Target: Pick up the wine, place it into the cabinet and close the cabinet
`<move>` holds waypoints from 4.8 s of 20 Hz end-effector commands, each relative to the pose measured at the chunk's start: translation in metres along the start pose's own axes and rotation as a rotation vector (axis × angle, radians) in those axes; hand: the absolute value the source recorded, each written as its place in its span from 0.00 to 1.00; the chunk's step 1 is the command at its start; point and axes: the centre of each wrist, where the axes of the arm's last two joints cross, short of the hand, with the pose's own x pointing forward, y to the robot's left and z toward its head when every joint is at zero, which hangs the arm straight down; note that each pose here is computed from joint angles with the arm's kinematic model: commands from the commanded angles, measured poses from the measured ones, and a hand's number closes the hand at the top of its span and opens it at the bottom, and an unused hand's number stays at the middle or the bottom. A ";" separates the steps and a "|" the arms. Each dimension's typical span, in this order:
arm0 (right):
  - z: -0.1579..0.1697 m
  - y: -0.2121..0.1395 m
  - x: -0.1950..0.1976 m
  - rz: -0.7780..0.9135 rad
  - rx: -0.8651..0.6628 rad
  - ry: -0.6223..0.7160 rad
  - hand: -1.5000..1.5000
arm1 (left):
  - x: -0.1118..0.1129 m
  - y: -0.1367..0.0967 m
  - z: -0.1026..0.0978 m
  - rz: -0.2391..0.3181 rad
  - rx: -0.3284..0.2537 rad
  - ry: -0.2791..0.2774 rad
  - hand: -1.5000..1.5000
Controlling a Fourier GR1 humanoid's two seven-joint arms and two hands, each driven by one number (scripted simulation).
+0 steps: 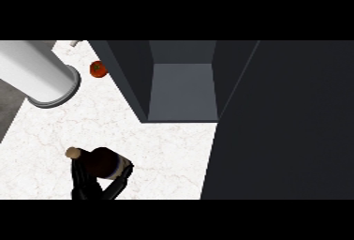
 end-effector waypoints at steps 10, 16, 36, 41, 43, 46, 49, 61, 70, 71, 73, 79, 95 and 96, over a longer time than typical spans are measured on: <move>0.021 0.002 0.003 -0.049 0.031 0.026 0.00 | -0.010 -0.008 -0.018 -0.146 -0.186 -0.175 1.00; 0.012 -0.007 0.001 -0.025 0.056 0.021 0.00 | 0.000 -0.040 -0.038 -0.152 -0.271 -0.262 1.00; 0.016 -0.015 -0.002 -0.050 0.038 0.027 0.00 | 0.108 -0.150 -0.063 0.124 -0.913 -0.225 1.00; 0.019 -0.010 -0.001 -0.052 0.027 0.038 0.00 | 0.145 -0.170 -0.037 0.161 -0.908 -0.191 1.00; 0.015 -0.013 -0.009 -0.072 0.029 0.032 0.00 | 0.147 -0.191 -0.038 0.140 -0.889 -0.190 1.00; 0.016 -0.010 0.000 -0.055 0.027 0.024 0.00 | 0.167 -0.191 -0.020 0.117 -0.876 -0.188 1.00; 0.007 -0.014 -0.010 -0.062 0.028 0.038 0.00 | 0.188 -0.227 -0.035 0.111 -0.867 -0.167 1.00; 0.026 -0.011 -0.002 -0.042 0.026 0.030 0.00 | 0.187 -0.259 -0.077 0.037 -0.788 -0.210 1.00; 0.028 -0.013 -0.008 -0.051 0.039 0.035 0.00 | 0.146 -0.270 -0.083 -0.083 -0.784 -0.299 1.00; 0.015 -0.019 -0.004 -0.035 0.021 0.027 0.00 | 0.139 -0.265 -0.065 -0.097 -0.793 -0.288 1.00; 0.018 -0.019 -0.008 -0.045 0.010 0.010 0.00 | 0.137 -0.272 -0.076 -0.101 -0.783 -0.298 1.00; 0.014 -0.013 -0.011 -0.041 0.025 0.035 0.00 | 0.132 -0.274 -0.077 -0.097 -0.787 -0.282 1.00; -0.001 -0.012 0.002 -0.065 0.062 0.025 0.00 | 0.053 -0.242 -0.080 -0.266 -0.742 -0.284 1.00; 0.002 -0.025 -0.011 -0.050 0.036 0.027 0.00 | 0.063 -0.251 -0.086 -0.259 -0.742 -0.266 1.00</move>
